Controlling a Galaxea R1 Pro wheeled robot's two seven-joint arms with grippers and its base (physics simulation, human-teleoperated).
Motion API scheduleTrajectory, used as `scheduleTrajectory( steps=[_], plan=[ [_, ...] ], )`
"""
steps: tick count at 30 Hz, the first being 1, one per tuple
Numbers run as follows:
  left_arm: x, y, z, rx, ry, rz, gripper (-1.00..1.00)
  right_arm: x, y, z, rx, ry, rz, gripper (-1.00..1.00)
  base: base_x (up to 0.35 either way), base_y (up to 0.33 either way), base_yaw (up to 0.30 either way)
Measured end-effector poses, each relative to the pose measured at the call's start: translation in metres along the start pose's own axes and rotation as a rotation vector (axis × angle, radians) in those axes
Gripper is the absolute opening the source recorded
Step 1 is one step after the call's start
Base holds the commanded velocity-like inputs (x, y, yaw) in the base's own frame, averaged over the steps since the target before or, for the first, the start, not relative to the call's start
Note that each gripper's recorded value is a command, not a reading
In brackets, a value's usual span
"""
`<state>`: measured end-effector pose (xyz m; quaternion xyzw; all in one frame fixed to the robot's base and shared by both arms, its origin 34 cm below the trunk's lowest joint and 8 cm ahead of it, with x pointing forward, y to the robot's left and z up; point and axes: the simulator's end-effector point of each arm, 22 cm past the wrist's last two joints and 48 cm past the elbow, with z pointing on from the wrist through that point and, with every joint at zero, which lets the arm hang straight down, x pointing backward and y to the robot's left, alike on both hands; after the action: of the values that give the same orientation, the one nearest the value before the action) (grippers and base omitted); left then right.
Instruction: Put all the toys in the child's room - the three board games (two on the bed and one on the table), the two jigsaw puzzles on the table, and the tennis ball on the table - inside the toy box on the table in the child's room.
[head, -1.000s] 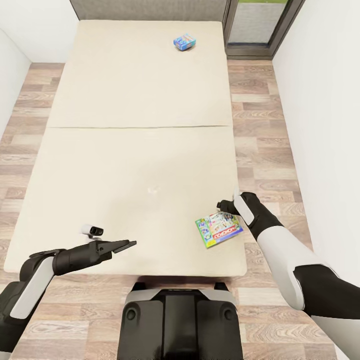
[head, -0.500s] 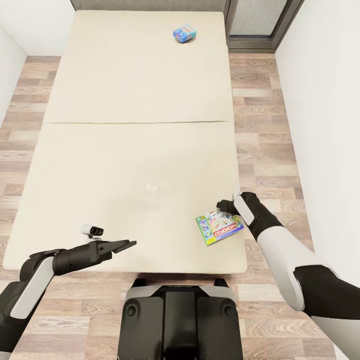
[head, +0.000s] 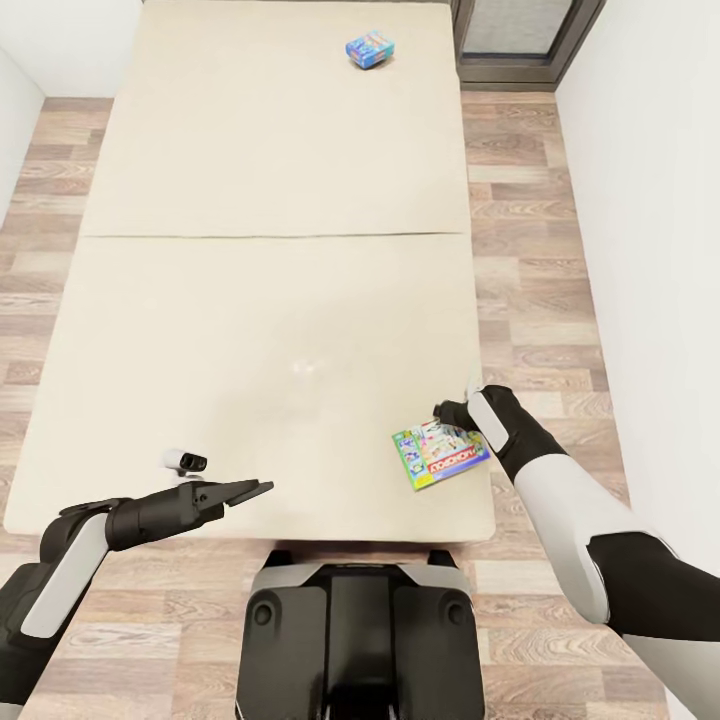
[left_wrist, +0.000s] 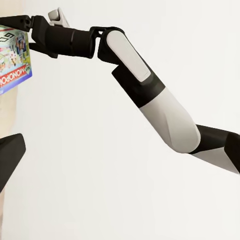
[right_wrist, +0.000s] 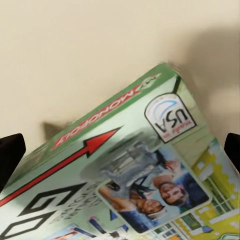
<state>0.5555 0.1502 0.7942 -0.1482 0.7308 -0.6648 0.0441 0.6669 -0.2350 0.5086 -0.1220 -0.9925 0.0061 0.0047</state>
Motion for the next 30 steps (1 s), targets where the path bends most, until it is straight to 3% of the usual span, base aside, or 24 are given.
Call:
scheduleTrajectory(
  steps=[12, 22, 30],
  plan=[
    [0.0016, 0.0065, -0.001, -0.005, -0.001, -0.011, 1.0, 0.0053, -0.0002, 0.0069, -0.003, 0.008, 0.006, 1.0, -0.009, 0.0, 0.0],
    [0.0019, 0.0071, -0.0003, -0.004, 0.0, -0.012, 1.0, 0.0058, 0.0002, 0.008, -0.004, 0.008, 0.008, 1.0, -0.245, 0.0, 0.0],
    [0.0021, 0.0068, -0.0002, -0.004, -0.001, -0.011, 1.0, 0.0058, -0.0003, 0.0076, -0.003, 0.007, 0.007, 1.0, -0.046, 0.0, 0.0]
  ],
)
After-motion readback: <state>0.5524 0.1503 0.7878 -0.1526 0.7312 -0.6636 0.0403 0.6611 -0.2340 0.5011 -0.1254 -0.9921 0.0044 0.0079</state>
